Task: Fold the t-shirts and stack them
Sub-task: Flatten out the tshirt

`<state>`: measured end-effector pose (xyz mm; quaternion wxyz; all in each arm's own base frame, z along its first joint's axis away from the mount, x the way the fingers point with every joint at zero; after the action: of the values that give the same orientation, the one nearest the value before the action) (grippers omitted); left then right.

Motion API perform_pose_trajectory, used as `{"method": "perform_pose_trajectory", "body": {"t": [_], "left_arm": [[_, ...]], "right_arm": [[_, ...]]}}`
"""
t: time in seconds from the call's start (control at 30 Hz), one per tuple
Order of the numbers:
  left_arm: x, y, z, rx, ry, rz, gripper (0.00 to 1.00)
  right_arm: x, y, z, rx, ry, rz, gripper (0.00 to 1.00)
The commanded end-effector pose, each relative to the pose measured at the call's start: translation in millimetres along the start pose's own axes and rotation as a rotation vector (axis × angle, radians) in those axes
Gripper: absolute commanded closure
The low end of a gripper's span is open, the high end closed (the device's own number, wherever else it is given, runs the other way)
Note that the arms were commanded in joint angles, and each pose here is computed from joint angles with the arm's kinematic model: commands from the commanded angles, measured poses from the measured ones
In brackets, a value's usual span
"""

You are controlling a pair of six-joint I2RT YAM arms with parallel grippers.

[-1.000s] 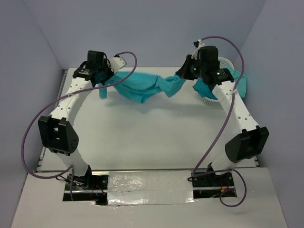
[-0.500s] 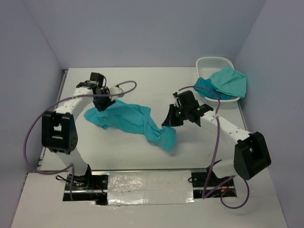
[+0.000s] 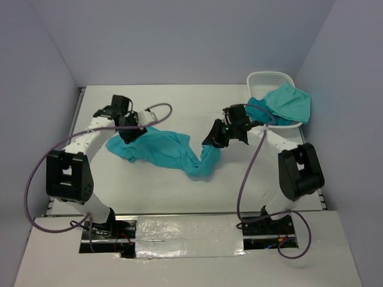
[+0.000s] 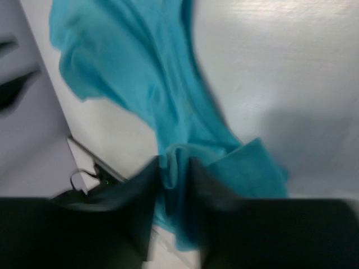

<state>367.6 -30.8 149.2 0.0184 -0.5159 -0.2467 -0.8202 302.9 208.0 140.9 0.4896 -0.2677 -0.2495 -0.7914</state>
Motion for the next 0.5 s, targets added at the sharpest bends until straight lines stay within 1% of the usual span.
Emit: {"method": "perform_pose_trajectory", "body": {"t": [0.0,0.03,0.07,0.1,0.13,0.17,0.2,0.27,0.3,0.33,0.37,0.4,0.43,0.47], "left_arm": [[-1,15,-28,-0.157,-0.021,-0.016,0.41],[-3,19,-27,-0.126,-0.036,-0.026,0.41],[-4,24,-27,-0.092,-0.054,-0.049,0.41],[-5,29,-24,-0.034,-0.06,-0.055,0.42],[-6,29,-25,-0.011,-0.072,-0.053,0.42],[-6,31,-26,0.023,-0.079,-0.057,0.42],[-7,31,-27,0.035,-0.079,-0.059,0.42],[-7,32,-27,0.069,-0.067,-0.067,0.42],[-7,31,-28,0.079,-0.061,-0.064,0.43],[-7,31,-28,0.09,-0.06,-0.063,0.43],[-7,30,-30,0.105,-0.063,-0.058,0.44],[-7,28,-33,0.11,-0.067,-0.057,0.44],[-6,27,-35,0.116,-0.065,-0.055,0.44],[-8,25,-38,0.126,-0.068,-0.05,0.44]], "right_arm": [[-10,45,0,-0.024,0.002,-0.062,0.54],[-10,45,-17,-0.019,-0.128,-0.039,0.39],[-11,64,-10,0.117,-0.193,-0.071,0.32],[-6,63,-22,0.168,-0.334,-0.088,0.18],[-3,66,-20,0.225,-0.368,-0.103,0.03],[5,66,-16,0.265,-0.373,-0.121,0.0],[12,70,-19,0.287,-0.365,-0.143,0.0],[26,65,-30,0.268,-0.337,-0.166,0.0],[32,76,-37,0.23,-0.322,-0.218,0.07],[34,69,-52,0.202,-0.341,-0.22,0.16],[34,69,-59,0.178,-0.345,-0.223,0.28],[29,69,-67,0.158,-0.352,-0.216,0.78],[25,68,-71,0.157,-0.363,-0.204,0.95],[20,68,-75,0.158,-0.378,-0.198,0.99]]}}
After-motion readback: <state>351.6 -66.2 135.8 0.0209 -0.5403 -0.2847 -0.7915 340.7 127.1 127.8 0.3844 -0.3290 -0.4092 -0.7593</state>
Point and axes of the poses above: each gripper's point midway between its finger pads, its own x axis back along the fingers, its own z axis along the line the jaws close on, y = z × x, the point moved 4 cm from there along x, back along the fingers, and after that the axes turned 9 degrees about -x, right-handed, at the moved point
